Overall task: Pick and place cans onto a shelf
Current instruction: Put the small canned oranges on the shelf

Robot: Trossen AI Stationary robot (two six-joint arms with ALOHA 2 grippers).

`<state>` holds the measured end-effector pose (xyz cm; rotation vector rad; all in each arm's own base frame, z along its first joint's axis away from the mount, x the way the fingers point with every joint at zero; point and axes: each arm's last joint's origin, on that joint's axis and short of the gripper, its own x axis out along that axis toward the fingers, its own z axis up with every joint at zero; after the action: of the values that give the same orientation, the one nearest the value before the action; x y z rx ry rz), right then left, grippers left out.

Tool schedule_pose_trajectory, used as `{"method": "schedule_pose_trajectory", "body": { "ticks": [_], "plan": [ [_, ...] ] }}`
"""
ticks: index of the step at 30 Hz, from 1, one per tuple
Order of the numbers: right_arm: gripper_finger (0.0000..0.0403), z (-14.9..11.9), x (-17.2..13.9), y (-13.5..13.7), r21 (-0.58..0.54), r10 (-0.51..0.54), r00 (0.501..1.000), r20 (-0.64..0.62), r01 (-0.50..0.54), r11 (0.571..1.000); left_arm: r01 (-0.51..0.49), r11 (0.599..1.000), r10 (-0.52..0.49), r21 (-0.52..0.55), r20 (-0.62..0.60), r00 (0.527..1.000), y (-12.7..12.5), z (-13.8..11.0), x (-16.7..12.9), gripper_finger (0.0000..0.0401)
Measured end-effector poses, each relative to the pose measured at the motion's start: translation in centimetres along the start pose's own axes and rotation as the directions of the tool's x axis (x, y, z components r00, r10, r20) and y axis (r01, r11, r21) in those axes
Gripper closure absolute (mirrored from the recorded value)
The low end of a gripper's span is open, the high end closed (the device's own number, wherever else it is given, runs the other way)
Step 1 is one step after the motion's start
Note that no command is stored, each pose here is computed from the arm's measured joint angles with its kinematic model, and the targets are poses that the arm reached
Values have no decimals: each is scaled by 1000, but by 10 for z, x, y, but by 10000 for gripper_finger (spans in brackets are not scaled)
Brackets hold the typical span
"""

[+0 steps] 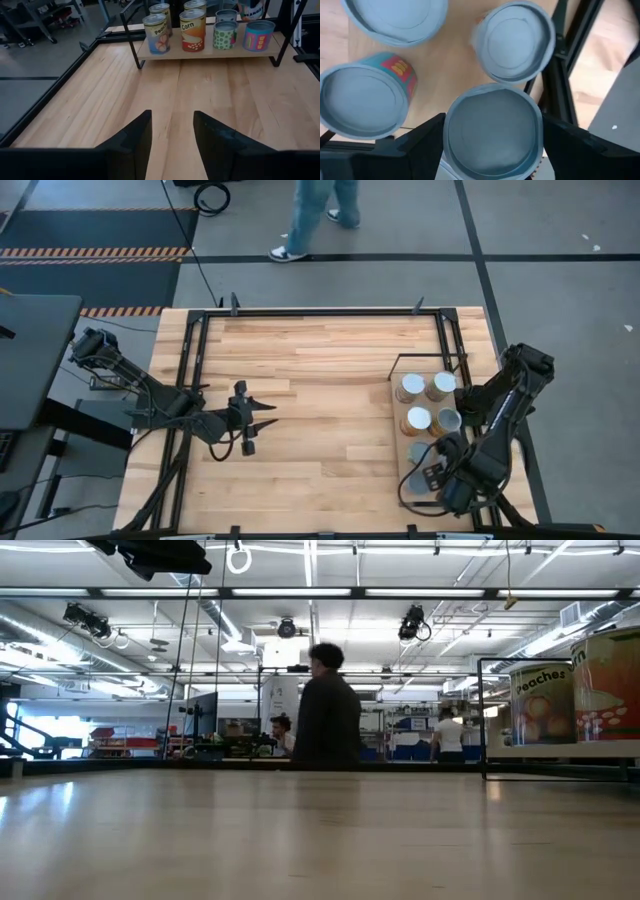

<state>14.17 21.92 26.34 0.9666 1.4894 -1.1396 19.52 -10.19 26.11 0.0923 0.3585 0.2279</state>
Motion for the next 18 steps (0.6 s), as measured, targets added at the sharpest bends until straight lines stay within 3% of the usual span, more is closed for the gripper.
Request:
{"method": "schedule_pose_trajectory", "body": {
  "ticks": [9,18],
  "plan": [
    [93,-6,19,4,-57,64,998,-24,-66,996,-1,1000,1,-1,0,1000,0,0,0,250],
    [92,-6,32,5,-64,56,997,-58,-60,996,0,1000,0,-1,0,1000,0,0,0,250]
  ]
}}
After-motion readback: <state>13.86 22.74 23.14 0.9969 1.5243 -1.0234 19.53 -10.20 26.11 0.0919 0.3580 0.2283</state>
